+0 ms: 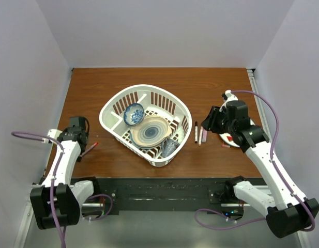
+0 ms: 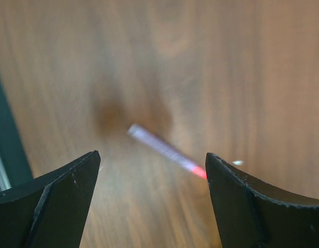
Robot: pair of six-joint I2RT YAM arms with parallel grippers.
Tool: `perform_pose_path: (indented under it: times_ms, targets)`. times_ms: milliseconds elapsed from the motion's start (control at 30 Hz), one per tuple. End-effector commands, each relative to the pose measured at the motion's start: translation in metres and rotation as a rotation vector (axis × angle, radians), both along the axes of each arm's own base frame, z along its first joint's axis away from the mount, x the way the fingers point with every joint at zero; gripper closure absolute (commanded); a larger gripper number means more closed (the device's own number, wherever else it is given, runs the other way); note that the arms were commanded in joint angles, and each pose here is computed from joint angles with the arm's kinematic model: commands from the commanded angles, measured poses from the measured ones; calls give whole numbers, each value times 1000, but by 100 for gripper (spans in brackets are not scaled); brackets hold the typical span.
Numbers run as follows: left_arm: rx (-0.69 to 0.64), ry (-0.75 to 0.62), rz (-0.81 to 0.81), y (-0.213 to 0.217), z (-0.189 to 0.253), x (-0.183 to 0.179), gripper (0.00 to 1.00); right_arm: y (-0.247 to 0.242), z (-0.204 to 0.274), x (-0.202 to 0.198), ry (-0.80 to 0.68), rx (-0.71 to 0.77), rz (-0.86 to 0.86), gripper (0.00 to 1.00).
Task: Insert the pens into the pen caps
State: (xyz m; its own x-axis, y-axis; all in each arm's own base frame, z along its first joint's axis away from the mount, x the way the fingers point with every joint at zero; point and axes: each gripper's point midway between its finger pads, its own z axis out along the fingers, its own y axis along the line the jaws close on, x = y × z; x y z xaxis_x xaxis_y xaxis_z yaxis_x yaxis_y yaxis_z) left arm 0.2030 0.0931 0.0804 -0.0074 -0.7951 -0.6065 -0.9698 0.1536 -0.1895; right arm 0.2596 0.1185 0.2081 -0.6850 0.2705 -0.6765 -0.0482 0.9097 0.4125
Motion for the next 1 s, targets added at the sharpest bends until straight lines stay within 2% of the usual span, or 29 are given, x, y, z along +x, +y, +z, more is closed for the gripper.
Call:
perform_pose_path:
  times_ms: [0,333,467,733,800,967]
  targets:
    - [-96,44,251,-8,-30,-32,12,5,15,5,-41,22,26,58]
    - [-64,-5,309,2,-33,-16,11,9,19,10,-27,23,31,57]
    - [-94,58,323,-3,-42,-14,12,12,25,10,-40,55,27,55]
    - [-91,82,340,-1,-53,-4,17,12,23,6,-40,68,28,54]
    - [-73,74,320,3,-54,5,18,12,23,5,-41,69,27,54]
    - [-79,152,282,1,-70,4,20,13,20,2,-47,84,31,53]
